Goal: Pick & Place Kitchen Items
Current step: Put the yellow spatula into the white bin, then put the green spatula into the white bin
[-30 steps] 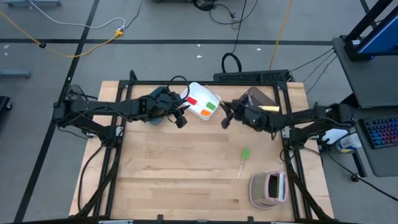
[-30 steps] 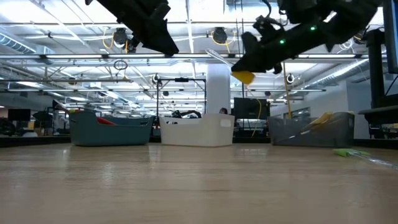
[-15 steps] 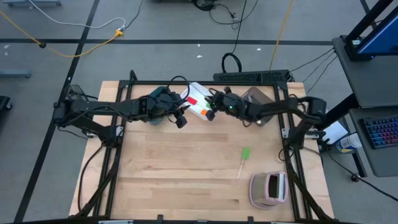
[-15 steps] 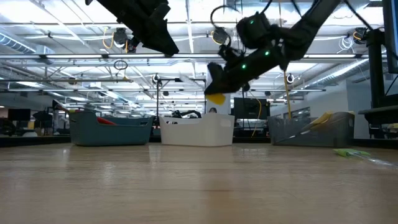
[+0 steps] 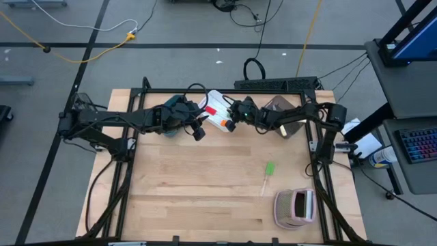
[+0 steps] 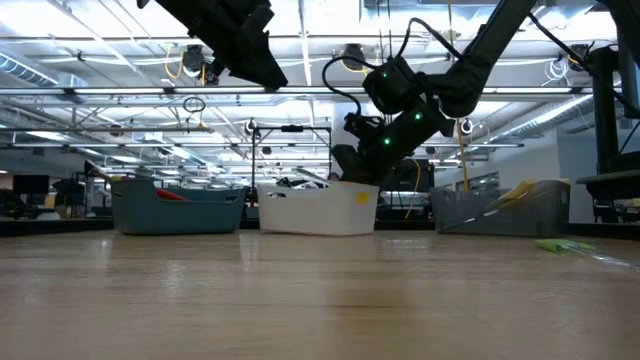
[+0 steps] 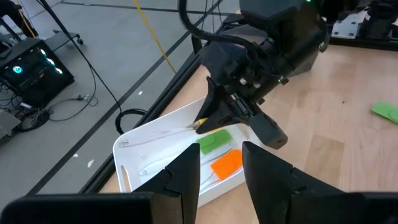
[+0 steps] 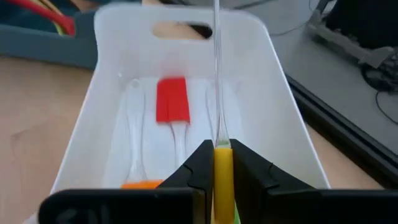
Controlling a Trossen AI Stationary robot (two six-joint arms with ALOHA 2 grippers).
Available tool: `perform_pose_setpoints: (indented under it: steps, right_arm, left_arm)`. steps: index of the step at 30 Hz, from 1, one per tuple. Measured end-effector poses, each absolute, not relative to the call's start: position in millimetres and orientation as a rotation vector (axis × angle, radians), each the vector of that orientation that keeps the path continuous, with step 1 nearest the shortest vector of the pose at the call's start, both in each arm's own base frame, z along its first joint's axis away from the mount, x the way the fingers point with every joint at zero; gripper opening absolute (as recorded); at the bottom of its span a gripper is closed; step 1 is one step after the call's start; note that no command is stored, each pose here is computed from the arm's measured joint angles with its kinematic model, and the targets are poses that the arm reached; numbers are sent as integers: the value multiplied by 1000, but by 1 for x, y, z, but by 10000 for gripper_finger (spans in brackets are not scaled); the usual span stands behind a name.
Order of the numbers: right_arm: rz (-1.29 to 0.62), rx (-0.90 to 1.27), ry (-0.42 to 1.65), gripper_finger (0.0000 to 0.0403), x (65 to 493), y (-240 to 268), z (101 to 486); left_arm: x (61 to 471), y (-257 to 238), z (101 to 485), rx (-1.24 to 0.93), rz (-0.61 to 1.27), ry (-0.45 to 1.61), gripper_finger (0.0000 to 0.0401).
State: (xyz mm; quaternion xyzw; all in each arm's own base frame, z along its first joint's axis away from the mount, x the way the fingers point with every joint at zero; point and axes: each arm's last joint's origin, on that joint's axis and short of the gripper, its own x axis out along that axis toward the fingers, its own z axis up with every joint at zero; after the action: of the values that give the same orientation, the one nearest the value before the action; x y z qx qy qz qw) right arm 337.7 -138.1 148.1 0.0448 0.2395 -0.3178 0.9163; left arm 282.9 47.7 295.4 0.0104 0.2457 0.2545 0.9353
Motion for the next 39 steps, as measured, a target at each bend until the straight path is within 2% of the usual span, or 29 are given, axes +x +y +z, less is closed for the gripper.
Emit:
perform_pose_setpoints:
  steps: [13, 19, 28, 35, 39]
  right_arm:
    - [-654, 67, 608, 31, 331, -141, 142]
    - [-662, 81, 590, 38, 329, -147, 142]
    - [-628, 150, 575, 90, 327, -152, 141]
    - [-612, 101, 596, 136, 328, -149, 138]
    - [-586, 50, 537, 158, 334, -145, 145]
  left_arm:
    - [283, 48, 295, 16, 521, 501, 122]
    - [283, 48, 295, 16, 521, 501, 122]
    - [283, 48, 295, 14, 522, 501, 122]
    - [283, 48, 295, 13, 522, 503, 122]
    - [283, 48, 295, 14, 522, 508, 122]
